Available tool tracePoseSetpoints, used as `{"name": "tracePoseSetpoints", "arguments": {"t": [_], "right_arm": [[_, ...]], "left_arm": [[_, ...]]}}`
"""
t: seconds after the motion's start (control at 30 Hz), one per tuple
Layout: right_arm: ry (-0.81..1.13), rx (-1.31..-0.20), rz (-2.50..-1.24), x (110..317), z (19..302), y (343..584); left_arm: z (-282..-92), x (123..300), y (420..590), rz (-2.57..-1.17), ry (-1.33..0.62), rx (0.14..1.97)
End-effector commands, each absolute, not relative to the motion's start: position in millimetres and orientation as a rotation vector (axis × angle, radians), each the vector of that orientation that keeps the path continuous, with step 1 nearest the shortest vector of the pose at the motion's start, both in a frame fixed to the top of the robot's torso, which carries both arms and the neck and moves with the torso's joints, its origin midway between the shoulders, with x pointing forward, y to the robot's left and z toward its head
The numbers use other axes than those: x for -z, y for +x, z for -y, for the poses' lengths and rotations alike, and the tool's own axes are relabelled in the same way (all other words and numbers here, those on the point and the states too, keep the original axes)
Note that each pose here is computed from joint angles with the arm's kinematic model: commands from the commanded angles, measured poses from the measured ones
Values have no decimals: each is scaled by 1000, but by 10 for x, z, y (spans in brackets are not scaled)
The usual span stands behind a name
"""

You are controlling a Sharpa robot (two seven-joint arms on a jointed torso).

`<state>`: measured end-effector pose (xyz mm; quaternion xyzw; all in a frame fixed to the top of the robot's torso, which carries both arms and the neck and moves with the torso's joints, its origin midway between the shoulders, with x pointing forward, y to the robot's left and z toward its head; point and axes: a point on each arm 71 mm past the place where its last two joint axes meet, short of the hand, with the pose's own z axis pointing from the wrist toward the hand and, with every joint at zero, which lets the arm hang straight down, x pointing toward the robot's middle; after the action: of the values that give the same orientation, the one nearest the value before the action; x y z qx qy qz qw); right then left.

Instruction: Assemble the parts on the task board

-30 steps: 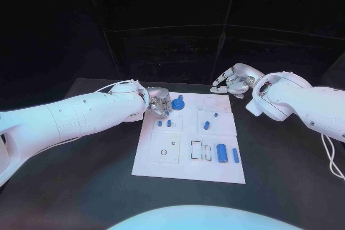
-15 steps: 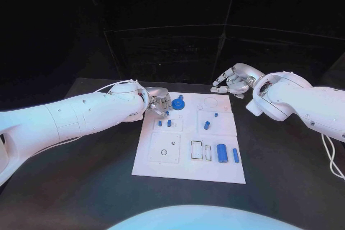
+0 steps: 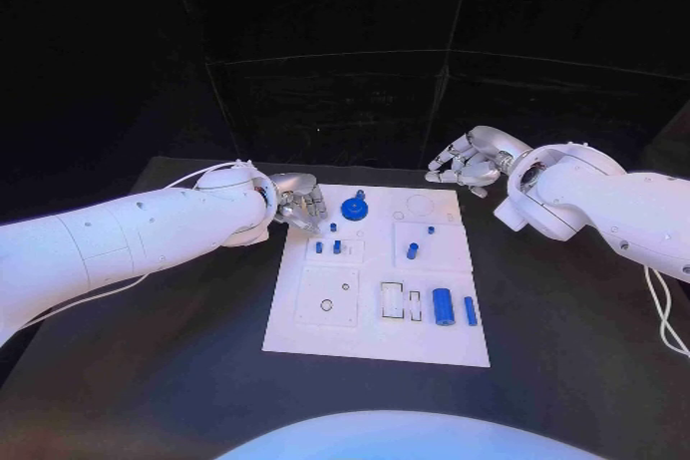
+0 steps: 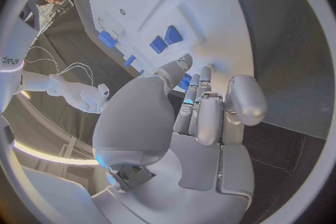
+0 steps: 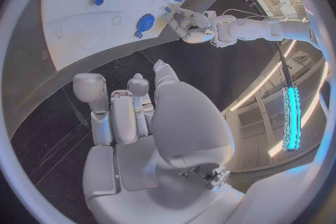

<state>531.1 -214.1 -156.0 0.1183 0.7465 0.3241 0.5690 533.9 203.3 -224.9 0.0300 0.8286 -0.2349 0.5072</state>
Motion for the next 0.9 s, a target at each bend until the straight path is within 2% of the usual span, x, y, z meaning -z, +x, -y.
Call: {"name": "tracePoseSetpoints", "arguments": {"t": [0.03, 0.23, 0.5, 0.67, 0.9], "right_arm": [[279, -753, -1736, 1544, 2158, 5326], [198, -679, -1733, 1592, 2209, 5351], [-73, -534, -1704, 1746, 2156, 5282], [-202, -480, -1695, 1901, 2084, 5199], [-317, -430, -1710, 2123, 2004, 5098]], "left_arm": [[-2086, 2181, 5351, -1941, -85, 687], [-2314, 2065, 5369, -1783, -416, 894], [-2408, 1972, 5306, -1532, -972, 1271], [-2373, 1928, 5220, -1424, -1120, 1422], [-2300, 1899, 5094, -1373, -1180, 1528]]}}
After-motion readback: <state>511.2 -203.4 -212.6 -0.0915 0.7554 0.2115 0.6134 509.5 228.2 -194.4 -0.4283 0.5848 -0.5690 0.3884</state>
